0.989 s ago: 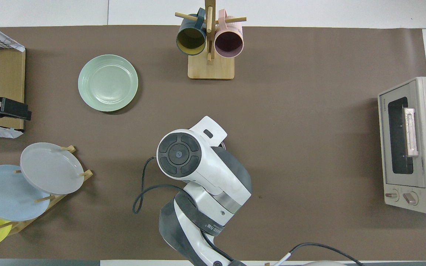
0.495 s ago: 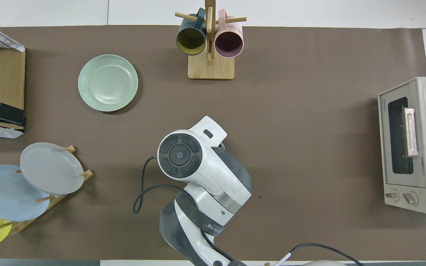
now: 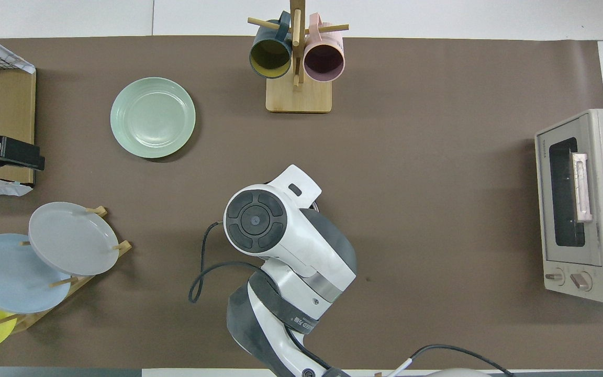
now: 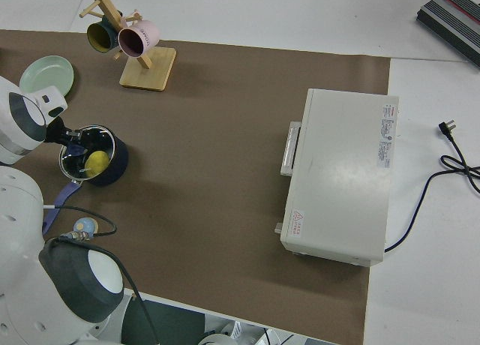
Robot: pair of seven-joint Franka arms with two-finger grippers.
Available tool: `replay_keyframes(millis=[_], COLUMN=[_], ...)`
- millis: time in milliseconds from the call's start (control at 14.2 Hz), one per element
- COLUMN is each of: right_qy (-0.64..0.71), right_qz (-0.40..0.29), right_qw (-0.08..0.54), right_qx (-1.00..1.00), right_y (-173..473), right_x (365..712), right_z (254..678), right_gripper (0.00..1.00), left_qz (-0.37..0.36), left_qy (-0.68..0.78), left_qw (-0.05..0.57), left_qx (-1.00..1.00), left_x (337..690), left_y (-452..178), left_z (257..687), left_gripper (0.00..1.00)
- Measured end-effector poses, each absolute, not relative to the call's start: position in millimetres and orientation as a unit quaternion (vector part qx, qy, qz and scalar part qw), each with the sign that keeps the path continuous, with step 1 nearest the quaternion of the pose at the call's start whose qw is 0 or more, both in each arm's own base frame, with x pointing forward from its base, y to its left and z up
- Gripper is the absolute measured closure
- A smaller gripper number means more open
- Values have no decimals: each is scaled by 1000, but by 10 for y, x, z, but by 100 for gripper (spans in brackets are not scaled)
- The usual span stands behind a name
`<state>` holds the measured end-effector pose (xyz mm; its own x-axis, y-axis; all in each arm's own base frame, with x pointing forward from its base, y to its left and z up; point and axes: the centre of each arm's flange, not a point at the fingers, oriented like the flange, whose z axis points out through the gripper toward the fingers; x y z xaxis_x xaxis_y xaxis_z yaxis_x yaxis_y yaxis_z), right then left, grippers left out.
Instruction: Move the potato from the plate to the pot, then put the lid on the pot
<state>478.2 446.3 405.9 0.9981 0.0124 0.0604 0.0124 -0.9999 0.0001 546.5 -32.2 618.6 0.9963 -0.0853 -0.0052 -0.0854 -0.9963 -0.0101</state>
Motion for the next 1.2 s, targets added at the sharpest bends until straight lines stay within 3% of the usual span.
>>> replay_keyframes(millis=[1201], right_qy=[-21], right_qz=[-49], right_qw=[-9], right_qx=[-999], right_y=[4461], right_x=[4753], right_z=[4032], right_gripper=[34], left_qz=[10], left_qy=[44], left_qw=[5], left_qx=[-999], left_x=[5472], left_y=[-356], left_z=[6139], left_gripper=[0])
